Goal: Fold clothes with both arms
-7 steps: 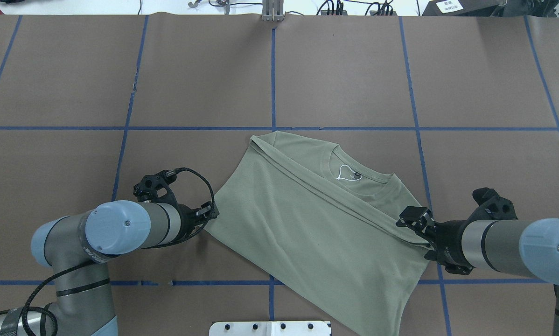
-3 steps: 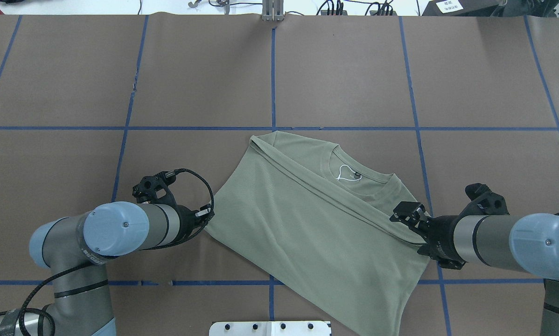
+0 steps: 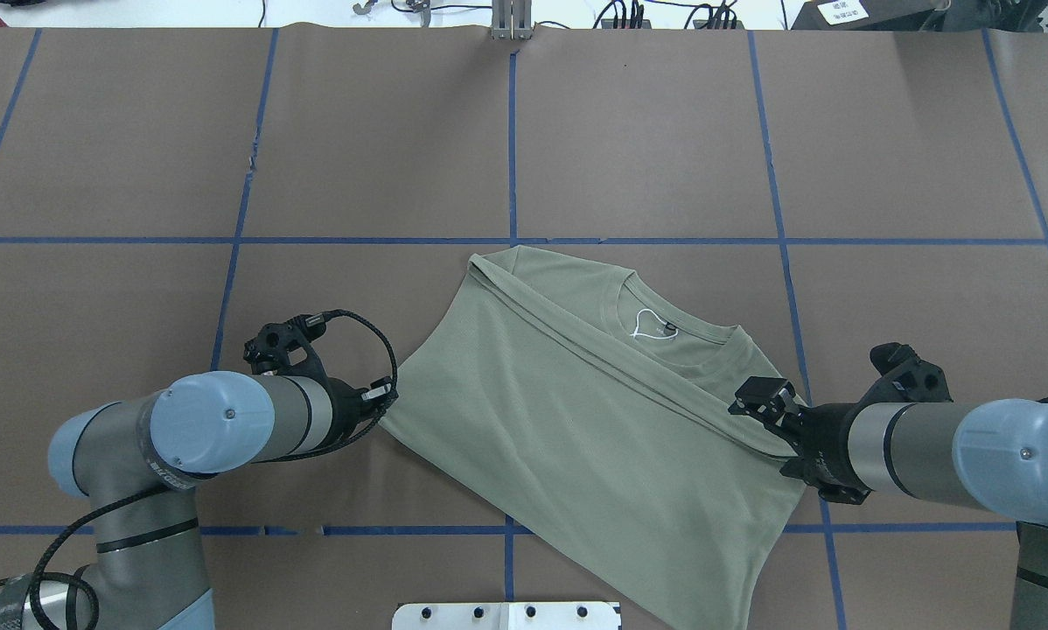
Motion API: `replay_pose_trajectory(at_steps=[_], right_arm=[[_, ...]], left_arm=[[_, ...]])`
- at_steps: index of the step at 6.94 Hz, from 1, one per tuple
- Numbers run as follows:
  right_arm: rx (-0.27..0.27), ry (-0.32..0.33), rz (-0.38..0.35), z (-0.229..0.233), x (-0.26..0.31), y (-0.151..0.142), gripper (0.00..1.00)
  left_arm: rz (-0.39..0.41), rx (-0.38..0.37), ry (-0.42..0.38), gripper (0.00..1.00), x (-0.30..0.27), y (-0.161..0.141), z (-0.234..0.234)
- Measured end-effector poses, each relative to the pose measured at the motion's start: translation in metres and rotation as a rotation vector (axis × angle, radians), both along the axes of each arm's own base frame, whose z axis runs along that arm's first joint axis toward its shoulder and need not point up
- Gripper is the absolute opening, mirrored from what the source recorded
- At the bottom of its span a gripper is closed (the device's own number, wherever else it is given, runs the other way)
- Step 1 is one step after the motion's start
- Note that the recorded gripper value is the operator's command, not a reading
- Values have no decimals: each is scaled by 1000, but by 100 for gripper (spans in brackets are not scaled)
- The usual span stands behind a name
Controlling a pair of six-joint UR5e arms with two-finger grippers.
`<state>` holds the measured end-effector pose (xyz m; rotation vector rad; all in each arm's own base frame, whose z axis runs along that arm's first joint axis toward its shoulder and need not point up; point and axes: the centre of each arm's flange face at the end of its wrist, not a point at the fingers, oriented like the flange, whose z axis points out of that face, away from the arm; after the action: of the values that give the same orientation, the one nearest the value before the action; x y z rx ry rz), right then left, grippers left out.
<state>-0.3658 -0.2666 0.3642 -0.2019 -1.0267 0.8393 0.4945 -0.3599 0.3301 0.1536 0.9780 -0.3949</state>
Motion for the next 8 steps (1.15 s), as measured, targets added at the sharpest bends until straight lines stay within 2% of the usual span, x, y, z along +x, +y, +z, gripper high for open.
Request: replay_pose_trajectory(at_steps=[1,3,5,7,8], right_arm=[[0,1,1,0,0,-1,100],[0,1,13,1,2,-5,100],[4,-3,28,-2,5,-12,100],[2,5,47,-19,-5,-25,100],[-4,20,53,-36,-18,-33,100]], left_arm=[[-14,58,-47,0,-17,-35,8],[-106,141,-99,0,-46,-141,7],[-214,180,-53,0,-38,-247,-1],[-271,189,-5,0,-14,-315,-14],[-282,193,6,23,-10,-328,-18]])
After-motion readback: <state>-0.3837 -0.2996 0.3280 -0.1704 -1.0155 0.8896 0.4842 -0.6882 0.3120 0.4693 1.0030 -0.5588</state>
